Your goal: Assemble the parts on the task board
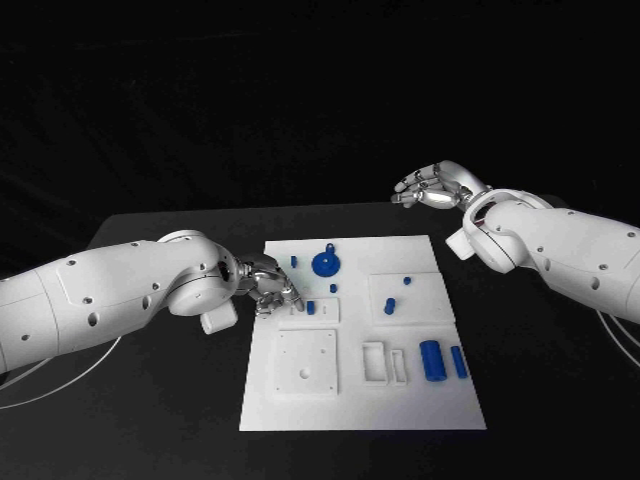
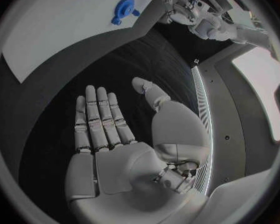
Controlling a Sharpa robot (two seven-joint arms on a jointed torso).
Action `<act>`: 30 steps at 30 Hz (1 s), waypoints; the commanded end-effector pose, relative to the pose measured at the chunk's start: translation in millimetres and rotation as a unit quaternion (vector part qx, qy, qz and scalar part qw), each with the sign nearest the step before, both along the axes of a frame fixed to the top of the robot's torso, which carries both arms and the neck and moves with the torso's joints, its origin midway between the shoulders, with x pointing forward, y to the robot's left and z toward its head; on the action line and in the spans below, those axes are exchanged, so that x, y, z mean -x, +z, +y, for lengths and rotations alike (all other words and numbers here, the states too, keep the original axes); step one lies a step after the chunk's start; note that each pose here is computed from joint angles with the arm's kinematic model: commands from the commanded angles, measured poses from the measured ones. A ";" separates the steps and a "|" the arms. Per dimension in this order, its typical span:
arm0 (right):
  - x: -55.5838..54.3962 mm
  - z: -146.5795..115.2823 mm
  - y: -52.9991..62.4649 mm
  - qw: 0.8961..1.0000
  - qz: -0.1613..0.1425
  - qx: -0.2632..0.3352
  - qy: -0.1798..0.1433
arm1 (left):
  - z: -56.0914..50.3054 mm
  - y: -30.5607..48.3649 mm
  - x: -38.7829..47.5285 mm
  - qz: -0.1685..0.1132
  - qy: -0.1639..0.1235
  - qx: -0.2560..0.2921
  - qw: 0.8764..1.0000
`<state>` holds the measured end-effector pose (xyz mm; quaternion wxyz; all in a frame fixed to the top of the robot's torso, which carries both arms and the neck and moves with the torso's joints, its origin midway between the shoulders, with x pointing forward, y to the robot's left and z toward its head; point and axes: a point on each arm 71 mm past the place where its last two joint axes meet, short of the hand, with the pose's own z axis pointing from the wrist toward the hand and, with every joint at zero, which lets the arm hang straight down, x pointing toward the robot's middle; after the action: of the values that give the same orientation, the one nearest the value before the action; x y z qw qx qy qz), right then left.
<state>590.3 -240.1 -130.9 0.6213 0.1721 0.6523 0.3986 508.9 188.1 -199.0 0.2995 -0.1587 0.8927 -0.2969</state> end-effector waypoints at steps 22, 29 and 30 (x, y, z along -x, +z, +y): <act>0.1 -2.0 0.1 1.000 0.000 -0.002 0.000 | 19.6 46.7 -45.0 -0.128 0.010 -0.089 0.988; 0.6 -3.2 0.3 1.000 0.000 -0.002 -0.001 | 20.0 54.9 -61.0 -0.139 0.011 -0.129 0.982; 0.8 -3.3 0.3 1.000 0.000 -0.002 -0.001 | 19.4 57.7 -64.2 -0.142 0.009 -0.139 0.980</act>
<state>589.9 -243.9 -130.9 0.6225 0.1736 0.6520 0.3966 571.5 207.7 -142.9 0.4452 -0.1113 0.8626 -0.2129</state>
